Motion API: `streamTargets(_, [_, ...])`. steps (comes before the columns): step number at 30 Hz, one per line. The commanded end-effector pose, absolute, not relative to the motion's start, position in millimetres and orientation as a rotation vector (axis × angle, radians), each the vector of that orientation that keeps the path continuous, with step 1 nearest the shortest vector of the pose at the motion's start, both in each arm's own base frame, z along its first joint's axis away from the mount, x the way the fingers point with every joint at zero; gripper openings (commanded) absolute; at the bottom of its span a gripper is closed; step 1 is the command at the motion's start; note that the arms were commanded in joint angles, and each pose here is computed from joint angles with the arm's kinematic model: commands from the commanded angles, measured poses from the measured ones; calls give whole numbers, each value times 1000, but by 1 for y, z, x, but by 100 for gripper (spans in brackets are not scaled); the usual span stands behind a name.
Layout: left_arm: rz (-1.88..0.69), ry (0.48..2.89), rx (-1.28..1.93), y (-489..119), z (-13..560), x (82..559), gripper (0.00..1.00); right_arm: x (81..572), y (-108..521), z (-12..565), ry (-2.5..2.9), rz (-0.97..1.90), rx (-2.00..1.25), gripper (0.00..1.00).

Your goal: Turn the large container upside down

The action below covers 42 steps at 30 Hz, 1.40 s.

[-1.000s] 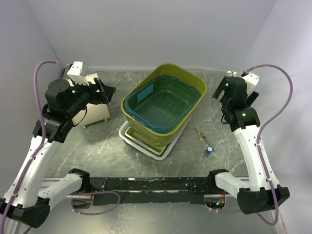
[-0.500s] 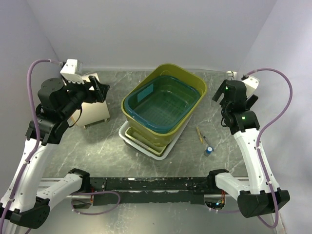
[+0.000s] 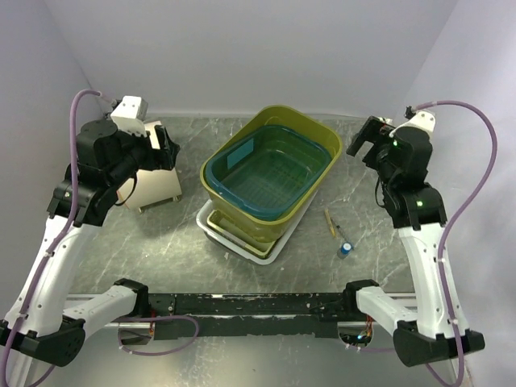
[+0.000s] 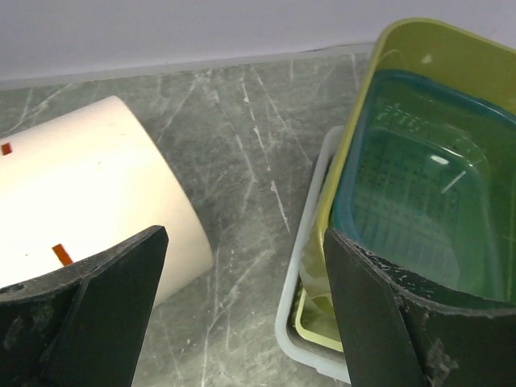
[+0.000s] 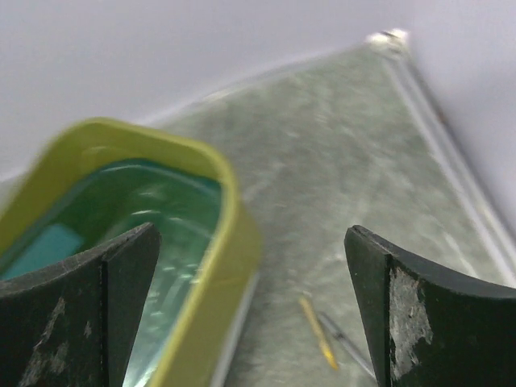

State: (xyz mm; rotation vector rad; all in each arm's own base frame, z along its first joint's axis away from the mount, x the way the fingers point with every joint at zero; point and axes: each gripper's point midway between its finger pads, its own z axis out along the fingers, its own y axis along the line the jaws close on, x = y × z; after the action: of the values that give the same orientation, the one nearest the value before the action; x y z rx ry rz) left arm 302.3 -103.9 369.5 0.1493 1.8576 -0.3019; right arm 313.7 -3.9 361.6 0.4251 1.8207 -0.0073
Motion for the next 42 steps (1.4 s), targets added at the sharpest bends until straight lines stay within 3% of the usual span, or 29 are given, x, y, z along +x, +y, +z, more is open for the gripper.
streamTargets(1, [-426, 1834, 228, -126, 372, 297, 89, 317, 79, 418, 1655, 488, 128, 100])
streamTargets(6, [-449, 1897, 230, -131, 358, 297, 89, 334, 138, 414, 1785, 701, -4, 100])
streamTargets(17, [-449, 1919, 167, -124, 355, 290, 91, 355, 211, 334, 2118, 290, -140, 100])
streamTargets(25, [-525, 1967, 193, -137, 345, 286, 92, 341, 156, 302, 2173, -99, -81, 100])
streamTargets(35, [-622, 1970, 354, -202, 341, 295, 92, 304, 87, 306, 2094, -296, 153, 100])
streamTargets(42, [-586, 2043, 375, -210, 314, 305, 93, 306, 83, 269, 2226, -124, 295, 100])
